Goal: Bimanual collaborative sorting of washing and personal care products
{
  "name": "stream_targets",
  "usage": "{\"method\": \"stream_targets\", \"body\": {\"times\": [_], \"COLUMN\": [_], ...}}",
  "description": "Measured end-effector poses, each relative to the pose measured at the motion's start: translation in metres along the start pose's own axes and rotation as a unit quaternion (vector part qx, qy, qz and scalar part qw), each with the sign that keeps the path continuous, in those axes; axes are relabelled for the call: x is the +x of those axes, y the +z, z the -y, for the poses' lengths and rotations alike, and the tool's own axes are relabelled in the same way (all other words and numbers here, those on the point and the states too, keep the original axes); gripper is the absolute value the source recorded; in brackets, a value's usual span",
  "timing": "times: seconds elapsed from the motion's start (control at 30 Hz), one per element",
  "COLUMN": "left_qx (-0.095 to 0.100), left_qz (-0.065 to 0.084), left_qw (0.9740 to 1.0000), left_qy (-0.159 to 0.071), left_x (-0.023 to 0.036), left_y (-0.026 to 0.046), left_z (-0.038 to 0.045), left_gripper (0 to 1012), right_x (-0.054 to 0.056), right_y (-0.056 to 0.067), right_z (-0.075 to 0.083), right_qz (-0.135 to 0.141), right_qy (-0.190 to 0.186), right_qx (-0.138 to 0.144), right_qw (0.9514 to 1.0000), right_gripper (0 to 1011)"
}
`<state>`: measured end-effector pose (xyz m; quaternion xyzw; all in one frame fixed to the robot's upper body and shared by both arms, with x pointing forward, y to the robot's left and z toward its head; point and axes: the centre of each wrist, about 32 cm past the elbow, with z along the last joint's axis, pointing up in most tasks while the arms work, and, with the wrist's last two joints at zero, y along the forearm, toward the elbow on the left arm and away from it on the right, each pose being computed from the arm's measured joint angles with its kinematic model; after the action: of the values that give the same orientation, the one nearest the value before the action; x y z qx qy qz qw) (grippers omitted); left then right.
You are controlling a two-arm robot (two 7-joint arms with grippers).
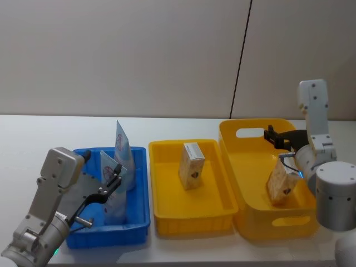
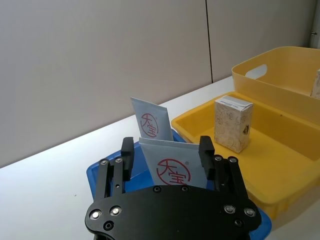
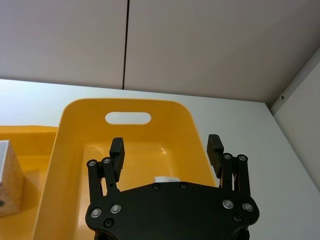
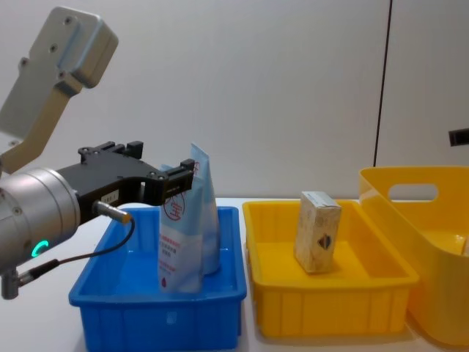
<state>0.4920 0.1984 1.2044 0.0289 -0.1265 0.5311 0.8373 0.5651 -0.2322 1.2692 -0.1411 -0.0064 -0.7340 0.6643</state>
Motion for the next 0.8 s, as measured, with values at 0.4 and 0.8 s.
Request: {"method": "stream_targets", "body": {"times": [0.4,0.8], "left_qx": [0.0,0.003], "left_qz": [0.0,-0.001], "left_qw": [1.0,0.9998], "left_qy": [0.0,-0.017], "left_x": [0.0,0.0004], "left_y": [0.0,-0.0015], "left_z": [0.0,0.002], "left_gripper": [1001,1001], "right_x": [0.0,0.0], "right_y": [0.0,0.0], "right_z": [0.0,0.0], "right_qz": [0.0,0.0], "right_qy": [0.0,0.0], "right_qx": [0.0,0.0], "right_qw": [1.0,1.0], "right_gripper": [1003,1003]}}
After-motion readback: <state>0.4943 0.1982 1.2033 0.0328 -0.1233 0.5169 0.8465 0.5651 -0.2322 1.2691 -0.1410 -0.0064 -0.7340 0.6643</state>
